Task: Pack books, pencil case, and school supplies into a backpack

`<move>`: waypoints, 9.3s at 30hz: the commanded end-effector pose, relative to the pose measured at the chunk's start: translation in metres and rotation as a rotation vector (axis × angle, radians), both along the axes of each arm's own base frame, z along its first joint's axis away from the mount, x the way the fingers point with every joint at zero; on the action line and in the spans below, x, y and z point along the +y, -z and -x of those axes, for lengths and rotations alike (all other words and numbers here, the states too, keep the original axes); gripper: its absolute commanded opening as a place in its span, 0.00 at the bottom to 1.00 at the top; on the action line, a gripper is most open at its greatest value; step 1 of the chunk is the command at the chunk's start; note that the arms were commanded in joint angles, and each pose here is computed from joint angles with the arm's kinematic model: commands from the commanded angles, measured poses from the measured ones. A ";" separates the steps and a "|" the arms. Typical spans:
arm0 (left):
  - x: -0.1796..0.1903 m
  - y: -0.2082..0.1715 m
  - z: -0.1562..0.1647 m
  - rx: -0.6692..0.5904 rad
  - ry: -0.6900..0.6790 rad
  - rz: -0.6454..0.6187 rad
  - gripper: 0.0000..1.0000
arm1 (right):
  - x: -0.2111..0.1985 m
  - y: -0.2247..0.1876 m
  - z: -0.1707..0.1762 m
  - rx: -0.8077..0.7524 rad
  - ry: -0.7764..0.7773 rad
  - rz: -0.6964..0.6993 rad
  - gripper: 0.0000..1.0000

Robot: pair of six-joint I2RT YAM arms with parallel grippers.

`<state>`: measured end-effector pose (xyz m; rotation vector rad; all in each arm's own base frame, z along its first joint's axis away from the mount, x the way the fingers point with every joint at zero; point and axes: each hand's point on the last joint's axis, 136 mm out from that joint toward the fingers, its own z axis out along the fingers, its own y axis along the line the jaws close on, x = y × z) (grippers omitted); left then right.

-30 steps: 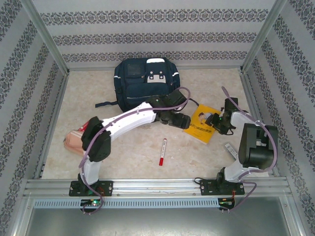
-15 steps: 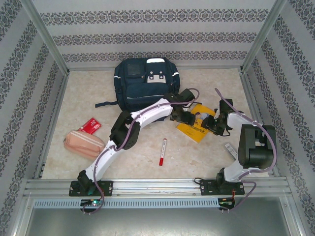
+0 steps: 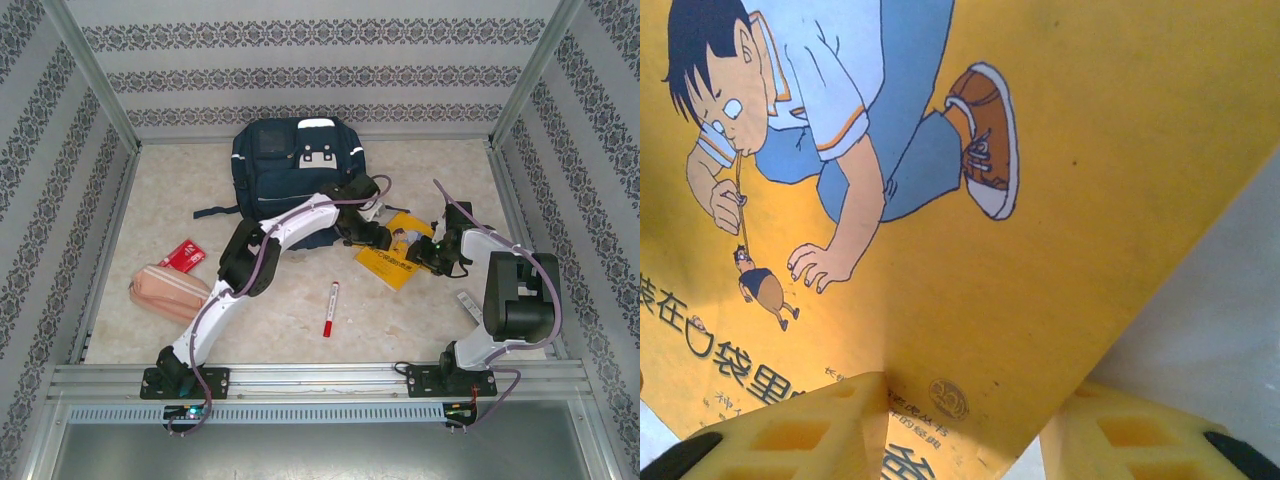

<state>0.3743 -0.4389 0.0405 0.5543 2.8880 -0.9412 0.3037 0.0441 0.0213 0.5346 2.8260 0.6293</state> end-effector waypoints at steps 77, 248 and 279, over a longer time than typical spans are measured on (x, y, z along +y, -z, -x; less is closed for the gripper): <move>0.169 -0.306 0.033 -0.390 -0.614 0.825 0.00 | 0.221 -0.272 -0.003 -0.716 -0.010 -0.963 0.85; 0.162 -0.238 -0.058 -1.153 0.267 -0.416 0.99 | 0.225 -0.226 -0.212 -0.621 0.440 -0.955 0.00; 0.208 -0.257 -0.109 -1.195 0.068 -0.745 0.00 | 0.225 -0.244 -0.179 -0.651 0.303 -0.820 0.00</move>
